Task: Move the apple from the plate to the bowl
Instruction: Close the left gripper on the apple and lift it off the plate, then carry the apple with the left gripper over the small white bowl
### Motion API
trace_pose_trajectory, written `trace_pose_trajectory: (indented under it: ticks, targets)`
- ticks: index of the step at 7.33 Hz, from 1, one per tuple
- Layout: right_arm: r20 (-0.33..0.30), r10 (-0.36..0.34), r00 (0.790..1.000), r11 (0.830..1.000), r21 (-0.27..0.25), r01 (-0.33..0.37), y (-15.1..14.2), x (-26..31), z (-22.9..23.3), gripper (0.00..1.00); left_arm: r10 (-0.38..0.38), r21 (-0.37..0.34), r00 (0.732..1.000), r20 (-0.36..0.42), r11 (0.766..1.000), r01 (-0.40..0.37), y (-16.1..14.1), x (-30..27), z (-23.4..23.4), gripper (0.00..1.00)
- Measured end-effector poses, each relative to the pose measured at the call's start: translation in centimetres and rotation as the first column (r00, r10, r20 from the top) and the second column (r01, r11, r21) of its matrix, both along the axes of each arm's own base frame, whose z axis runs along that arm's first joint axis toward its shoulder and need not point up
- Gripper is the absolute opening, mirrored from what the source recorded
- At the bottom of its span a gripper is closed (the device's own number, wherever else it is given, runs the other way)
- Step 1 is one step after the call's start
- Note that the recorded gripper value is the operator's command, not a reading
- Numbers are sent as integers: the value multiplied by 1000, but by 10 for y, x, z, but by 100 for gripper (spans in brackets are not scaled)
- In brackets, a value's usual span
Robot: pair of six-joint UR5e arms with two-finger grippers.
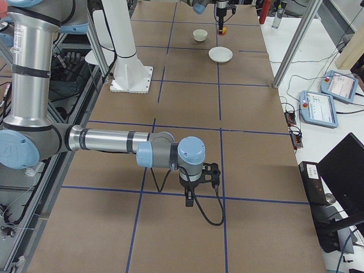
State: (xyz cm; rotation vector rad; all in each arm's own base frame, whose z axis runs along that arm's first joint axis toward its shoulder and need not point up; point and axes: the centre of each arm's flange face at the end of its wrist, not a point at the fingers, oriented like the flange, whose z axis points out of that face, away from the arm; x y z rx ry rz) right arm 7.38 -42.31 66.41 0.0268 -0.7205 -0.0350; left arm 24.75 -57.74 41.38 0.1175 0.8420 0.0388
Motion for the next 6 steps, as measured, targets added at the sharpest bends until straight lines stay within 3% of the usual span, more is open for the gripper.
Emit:
trace_pose_trajectory:
  ticks: [3,6]
  targets:
    - [0,0,1000,1000,1,0,0,0,0,100,63,7,997,54,998,-64,94,-58,67,9]
    - [0,0,1000,1000,0,0,0,0,0,100,-14,-30,1000,19,999,14,115,-62,114,9]
